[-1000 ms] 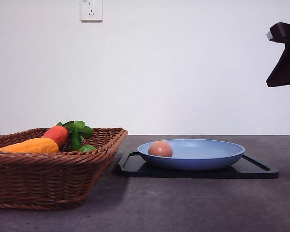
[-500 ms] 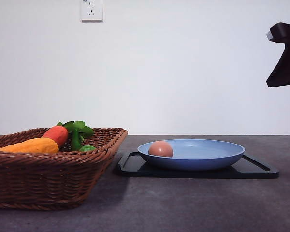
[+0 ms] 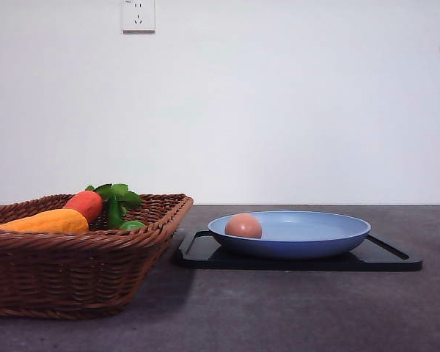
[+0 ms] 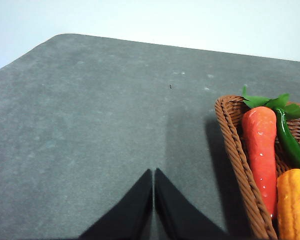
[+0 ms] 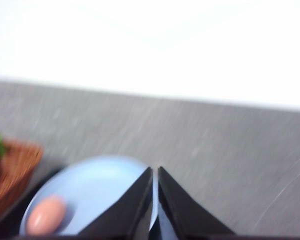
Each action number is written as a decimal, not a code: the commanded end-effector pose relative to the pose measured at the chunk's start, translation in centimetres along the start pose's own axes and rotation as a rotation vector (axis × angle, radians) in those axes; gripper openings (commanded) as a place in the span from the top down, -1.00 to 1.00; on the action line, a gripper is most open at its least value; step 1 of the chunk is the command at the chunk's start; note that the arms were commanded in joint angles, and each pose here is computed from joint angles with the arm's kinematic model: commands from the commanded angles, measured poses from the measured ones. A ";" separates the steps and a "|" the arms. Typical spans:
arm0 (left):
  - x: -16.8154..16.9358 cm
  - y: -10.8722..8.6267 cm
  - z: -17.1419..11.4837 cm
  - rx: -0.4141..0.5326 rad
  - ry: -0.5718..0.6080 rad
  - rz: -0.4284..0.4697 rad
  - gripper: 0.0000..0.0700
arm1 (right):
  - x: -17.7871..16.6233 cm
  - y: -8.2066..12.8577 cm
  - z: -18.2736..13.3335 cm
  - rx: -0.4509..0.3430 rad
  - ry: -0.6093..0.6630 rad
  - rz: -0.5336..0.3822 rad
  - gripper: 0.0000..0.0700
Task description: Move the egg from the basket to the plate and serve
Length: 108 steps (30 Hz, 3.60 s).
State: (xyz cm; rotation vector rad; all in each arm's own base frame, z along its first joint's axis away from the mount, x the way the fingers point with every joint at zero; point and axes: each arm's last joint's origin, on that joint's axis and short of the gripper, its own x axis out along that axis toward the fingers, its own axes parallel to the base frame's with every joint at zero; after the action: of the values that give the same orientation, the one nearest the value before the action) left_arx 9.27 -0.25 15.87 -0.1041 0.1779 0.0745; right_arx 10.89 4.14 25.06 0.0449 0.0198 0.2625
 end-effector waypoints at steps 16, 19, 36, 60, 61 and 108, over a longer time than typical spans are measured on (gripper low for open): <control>0.2 0.1 -0.6 -0.003 0.020 0.003 1.00 | -2.2 -3.3 -6.9 0.021 -0.082 -0.188 1.00; 0.2 0.1 -0.6 -0.003 0.020 0.003 1.00 | -1.9 -3.4 -8.2 0.051 -0.038 -0.161 1.00; 0.2 0.1 -0.6 -0.003 0.020 0.003 1.00 | -2.0 -3.4 -9.8 0.079 0.127 -0.140 1.00; 0.2 0.1 -0.6 -0.003 0.020 0.003 1.00 | -2.0 -3.4 -9.8 0.079 0.127 -0.140 1.00; 0.2 0.1 -0.6 -0.003 0.020 0.003 1.00 | -2.0 -3.4 -9.8 0.079 0.127 -0.140 1.00; 0.2 0.1 -0.6 -0.003 0.020 0.003 1.00 | -2.0 -3.4 -9.8 0.079 0.127 -0.140 1.00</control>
State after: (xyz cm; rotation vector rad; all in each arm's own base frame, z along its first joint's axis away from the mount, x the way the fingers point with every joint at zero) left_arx 9.28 -0.25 15.86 -0.1041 0.1779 0.0738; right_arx 9.55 0.80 15.27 0.0946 0.1594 0.1248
